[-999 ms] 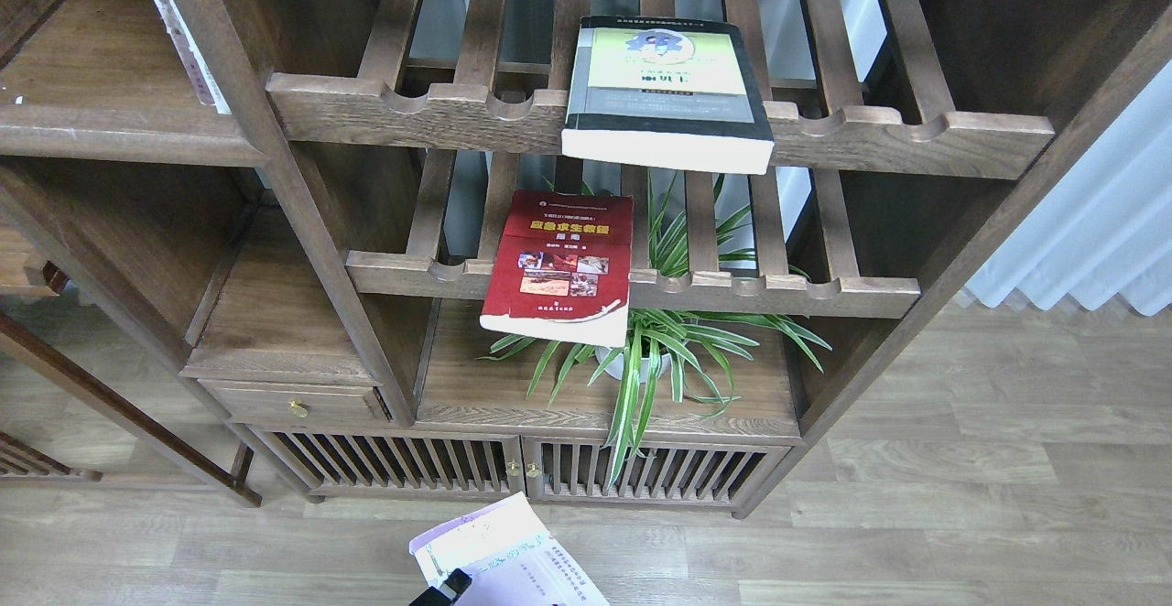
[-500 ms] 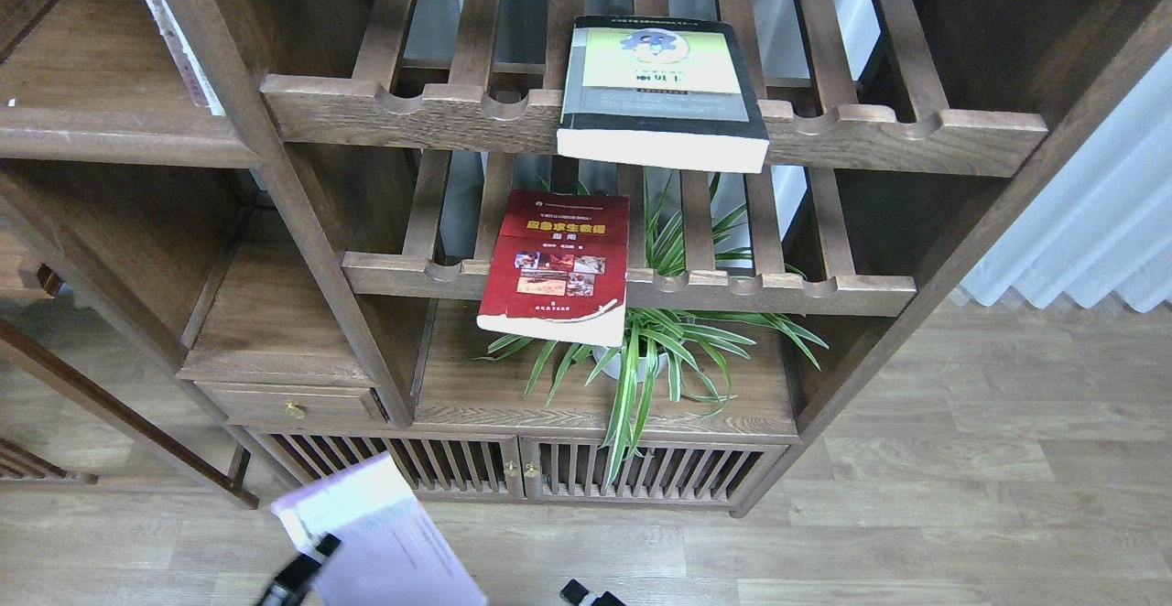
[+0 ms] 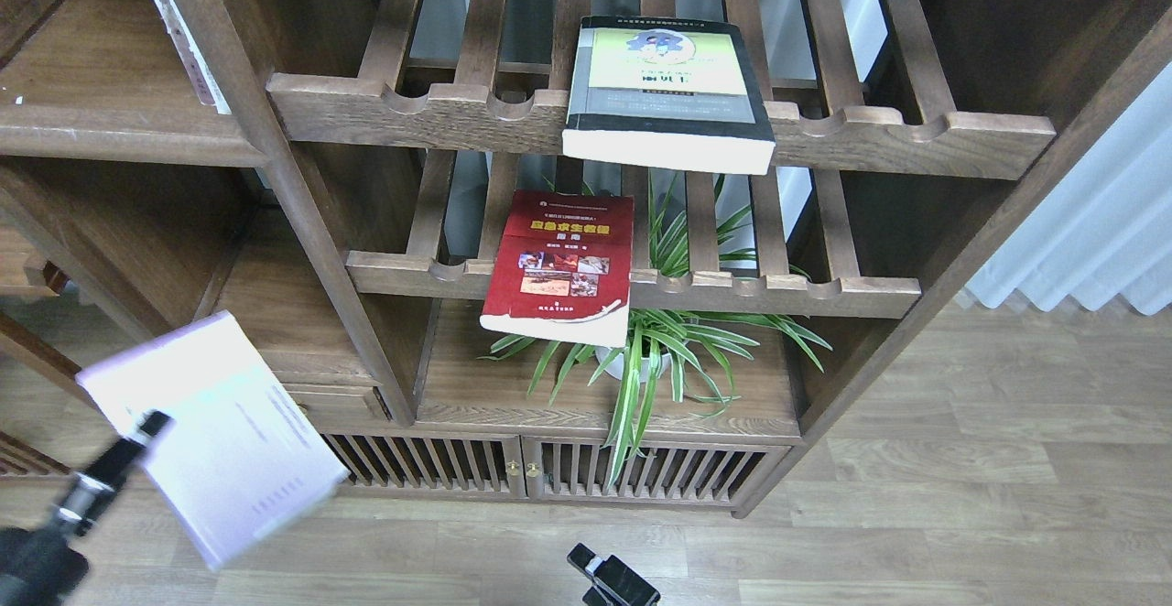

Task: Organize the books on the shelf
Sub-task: 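Carry the white booklet with the left gripper to the side bookshelf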

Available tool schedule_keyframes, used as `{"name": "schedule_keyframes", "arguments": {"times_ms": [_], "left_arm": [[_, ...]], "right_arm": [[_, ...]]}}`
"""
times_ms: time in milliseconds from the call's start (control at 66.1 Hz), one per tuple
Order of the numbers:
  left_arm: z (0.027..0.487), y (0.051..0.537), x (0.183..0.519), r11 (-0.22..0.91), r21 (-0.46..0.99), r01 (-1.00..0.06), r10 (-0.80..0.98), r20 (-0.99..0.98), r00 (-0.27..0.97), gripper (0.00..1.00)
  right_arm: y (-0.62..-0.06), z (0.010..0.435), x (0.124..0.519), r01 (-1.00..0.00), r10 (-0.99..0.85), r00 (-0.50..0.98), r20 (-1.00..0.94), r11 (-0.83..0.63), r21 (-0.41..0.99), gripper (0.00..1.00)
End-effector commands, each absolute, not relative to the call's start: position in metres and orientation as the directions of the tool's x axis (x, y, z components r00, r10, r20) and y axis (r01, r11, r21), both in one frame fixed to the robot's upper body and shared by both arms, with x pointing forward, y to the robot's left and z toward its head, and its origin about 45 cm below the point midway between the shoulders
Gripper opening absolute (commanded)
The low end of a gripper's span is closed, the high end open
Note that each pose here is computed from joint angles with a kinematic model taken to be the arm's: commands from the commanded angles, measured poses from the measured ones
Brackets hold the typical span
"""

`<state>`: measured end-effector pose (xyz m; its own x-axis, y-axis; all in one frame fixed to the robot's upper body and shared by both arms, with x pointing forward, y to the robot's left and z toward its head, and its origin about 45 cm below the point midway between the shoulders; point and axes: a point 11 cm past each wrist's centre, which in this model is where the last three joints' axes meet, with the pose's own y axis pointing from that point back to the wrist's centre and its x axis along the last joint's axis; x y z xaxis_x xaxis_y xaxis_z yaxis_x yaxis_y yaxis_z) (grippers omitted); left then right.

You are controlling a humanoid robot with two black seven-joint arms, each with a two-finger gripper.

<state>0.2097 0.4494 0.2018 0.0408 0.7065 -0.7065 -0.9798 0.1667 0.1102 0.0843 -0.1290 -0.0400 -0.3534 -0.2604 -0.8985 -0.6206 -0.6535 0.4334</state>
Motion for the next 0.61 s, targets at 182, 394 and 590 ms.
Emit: {"name": "schedule_keyframes", "arguments": {"times_ms": [182, 394, 590], "left_arm": [[0.298, 0.5, 0.237, 0.119, -0.063, -0.991, 0.816, -0.562, 0.134, 0.05], [0.348, 0.504, 0.256, 0.172, -0.124, -0.977, 0.849, -0.484, 0.211, 0.05], [0.416, 0.493, 0.288, 0.264, -0.207, -0.942, 0.893, -0.317, 0.32, 0.05]], "right_arm": [[-0.135, -0.047, 0.079, -0.614, -0.277, -0.375, -0.885, -0.64, 0.461, 0.98], [-0.135, -0.047, 0.079, -0.613, -0.279, -0.375, -0.884, -0.64, 0.463, 0.98], [-0.136, -0.048, 0.076, -0.611, -0.279, -0.381, -0.881, -0.639, 0.466, 0.98]]}}
